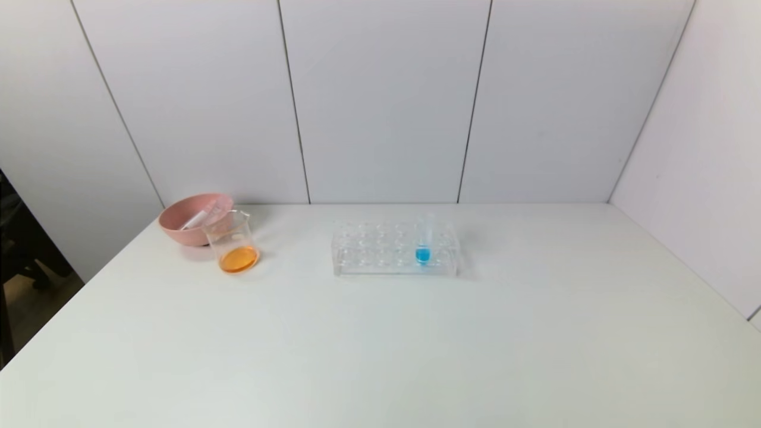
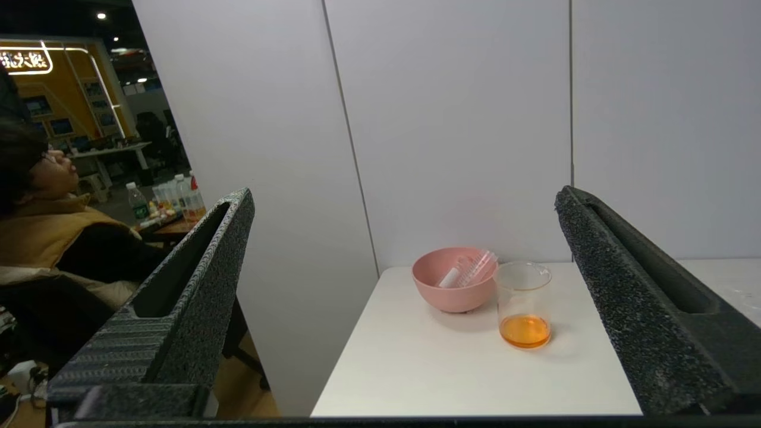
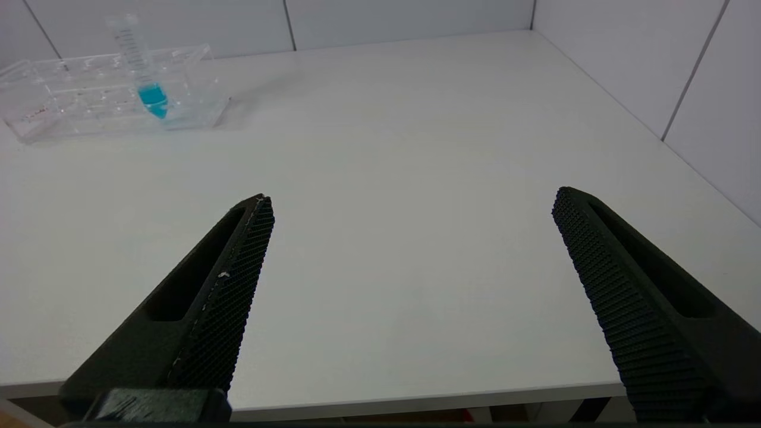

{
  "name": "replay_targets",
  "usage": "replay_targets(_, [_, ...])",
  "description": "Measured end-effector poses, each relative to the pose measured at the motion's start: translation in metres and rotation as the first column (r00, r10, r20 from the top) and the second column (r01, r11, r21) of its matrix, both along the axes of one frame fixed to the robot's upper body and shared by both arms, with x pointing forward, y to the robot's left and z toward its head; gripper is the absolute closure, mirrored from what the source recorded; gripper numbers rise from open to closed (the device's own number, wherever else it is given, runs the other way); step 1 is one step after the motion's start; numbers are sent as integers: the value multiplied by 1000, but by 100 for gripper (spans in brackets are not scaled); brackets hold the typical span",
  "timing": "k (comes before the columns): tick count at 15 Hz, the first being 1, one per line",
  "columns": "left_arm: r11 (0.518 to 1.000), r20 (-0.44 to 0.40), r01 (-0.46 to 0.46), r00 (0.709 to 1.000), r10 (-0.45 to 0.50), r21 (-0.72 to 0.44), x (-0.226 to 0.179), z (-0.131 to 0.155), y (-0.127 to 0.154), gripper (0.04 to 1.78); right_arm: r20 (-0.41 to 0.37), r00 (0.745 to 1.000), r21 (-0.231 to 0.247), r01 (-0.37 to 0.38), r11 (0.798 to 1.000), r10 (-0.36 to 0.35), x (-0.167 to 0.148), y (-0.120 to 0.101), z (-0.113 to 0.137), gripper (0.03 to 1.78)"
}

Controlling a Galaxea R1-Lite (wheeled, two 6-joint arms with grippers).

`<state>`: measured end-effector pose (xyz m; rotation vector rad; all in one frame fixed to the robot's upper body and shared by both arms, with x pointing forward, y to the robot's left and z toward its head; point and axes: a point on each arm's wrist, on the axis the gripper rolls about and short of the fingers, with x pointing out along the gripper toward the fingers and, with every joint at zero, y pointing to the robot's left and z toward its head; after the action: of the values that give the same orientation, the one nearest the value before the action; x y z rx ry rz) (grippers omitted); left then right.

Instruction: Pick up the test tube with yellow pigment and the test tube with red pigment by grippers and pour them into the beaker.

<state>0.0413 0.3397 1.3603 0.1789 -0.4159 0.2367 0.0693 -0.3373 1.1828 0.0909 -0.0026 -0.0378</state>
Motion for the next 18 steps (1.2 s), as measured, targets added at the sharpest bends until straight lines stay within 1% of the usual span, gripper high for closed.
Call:
replay_targets(2, [999, 44, 38, 998, -38, 19, -18, -18, -1, 6, 0, 1000, 0, 0, 1000, 0, 0, 0, 0, 10])
replay_targets(3, [997, 47, 66, 997, -68, 35, -22, -32, -2, 6, 0, 1000, 1, 0, 1000, 0, 0, 0, 0, 10])
replay_targets(5, [990, 17, 135, 991, -136, 45, -19, -59, -4, 6, 0, 1000, 1, 0, 1000, 0, 0, 0, 0, 10])
replay_targets(7, [982, -60, 189, 980, -189, -6, -6, -89, -5, 6, 0, 1000, 0, 0, 1000, 0, 0, 0, 0, 10])
replay_targets(9, [971, -163, 224, 958, -235, -87, 11, -124, -6, 6, 0, 1000, 0, 0, 1000, 0, 0, 0, 0, 10])
replay_targets(10, [967, -218, 225, 944, -247, -121, 18, -141, -6, 6, 0, 1000, 0, 0, 1000, 0, 0, 0, 0, 10])
replay_targets(12, [962, -344, 206, 903, -257, -178, 26, -169, -6, 6, 0, 1000, 0, 0, 1000, 0, 0, 0, 0, 10])
replay_targets(13, [958, -377, 198, 888, -264, -206, 27, -174, -6, 6, 0, 1000, 0, -1, 1000, 1, 0, 0, 0, 10])
replay_targets(17, [941, -353, 194, 890, -288, -279, 28, -177, -6, 6, 0, 1000, 0, 0, 1000, 0, 0, 0, 0, 10])
replay_targets(18, [940, -350, 182, 894, -280, -288, 28, -177, -6, 6, 0, 1000, 0, 0, 1000, 0, 0, 0, 0, 10])
